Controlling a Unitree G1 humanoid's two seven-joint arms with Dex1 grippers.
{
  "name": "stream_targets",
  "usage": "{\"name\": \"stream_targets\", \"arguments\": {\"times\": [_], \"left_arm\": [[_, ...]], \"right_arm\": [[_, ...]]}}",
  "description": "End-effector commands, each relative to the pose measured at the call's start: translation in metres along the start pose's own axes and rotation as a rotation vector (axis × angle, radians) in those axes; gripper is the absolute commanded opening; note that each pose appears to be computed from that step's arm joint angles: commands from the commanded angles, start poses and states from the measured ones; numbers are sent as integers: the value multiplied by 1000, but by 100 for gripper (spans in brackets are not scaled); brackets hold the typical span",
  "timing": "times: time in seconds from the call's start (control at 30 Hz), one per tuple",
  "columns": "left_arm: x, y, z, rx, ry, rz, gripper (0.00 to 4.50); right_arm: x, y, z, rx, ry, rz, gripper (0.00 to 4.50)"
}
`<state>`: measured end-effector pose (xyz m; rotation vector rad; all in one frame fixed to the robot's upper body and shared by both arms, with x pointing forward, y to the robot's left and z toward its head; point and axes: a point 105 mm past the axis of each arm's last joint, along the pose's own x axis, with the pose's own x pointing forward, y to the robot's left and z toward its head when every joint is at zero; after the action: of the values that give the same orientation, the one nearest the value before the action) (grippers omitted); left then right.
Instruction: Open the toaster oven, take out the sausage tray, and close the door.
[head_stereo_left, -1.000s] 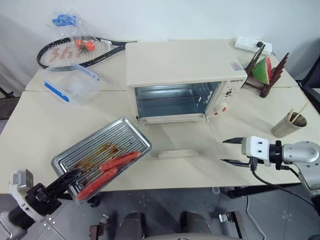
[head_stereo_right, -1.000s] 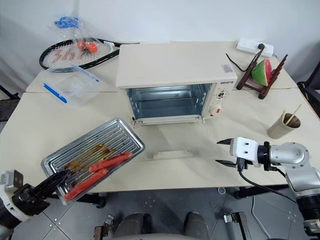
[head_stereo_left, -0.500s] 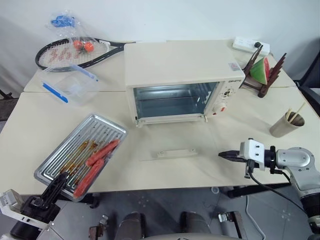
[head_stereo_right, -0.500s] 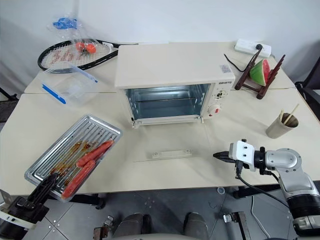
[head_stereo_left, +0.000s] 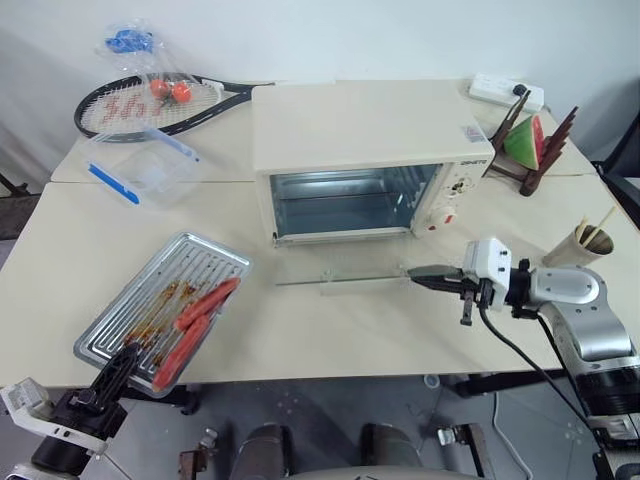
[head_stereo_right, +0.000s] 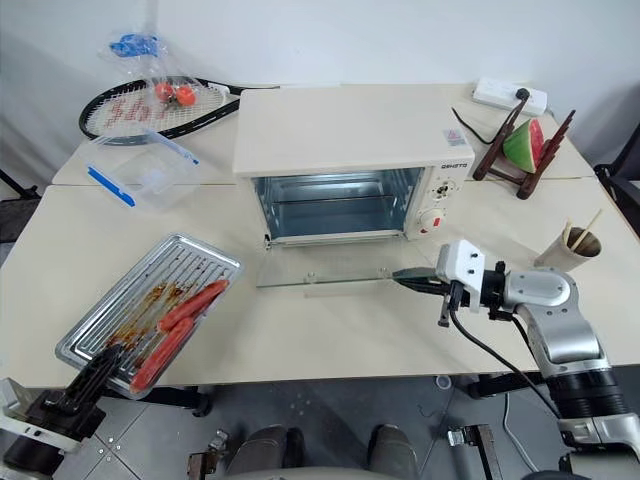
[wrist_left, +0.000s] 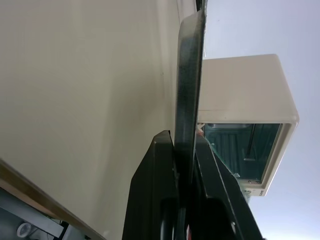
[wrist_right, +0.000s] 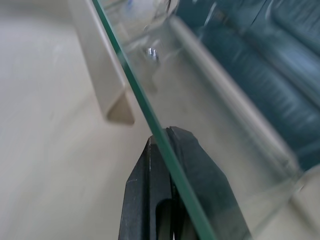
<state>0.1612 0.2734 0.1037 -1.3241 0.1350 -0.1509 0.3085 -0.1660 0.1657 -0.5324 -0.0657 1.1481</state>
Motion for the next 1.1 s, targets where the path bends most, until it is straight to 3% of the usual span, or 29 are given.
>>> {"name": "stream_targets", "arguments": {"times": [0.03,0.43,0.63,0.9,1.1], "left_arm": [[0,-5,0,3,-1,-22,0],[1,-2,-11,-16,55,-14,0],[-4,-1,-13,4,142,-5,0],[8,-7,-14,40,397,-26,0],[43,-15,-38,59,678,-60,0]], "right_arm": [[-4,-17,30,-43,-73,-57,3],[-1,-58,67,-149,-131,-145,3],[0,-59,75,-149,-142,-136,3],[-11,-28,69,-89,-25,14,3],[-22,-15,53,-63,75,45,3]]}}
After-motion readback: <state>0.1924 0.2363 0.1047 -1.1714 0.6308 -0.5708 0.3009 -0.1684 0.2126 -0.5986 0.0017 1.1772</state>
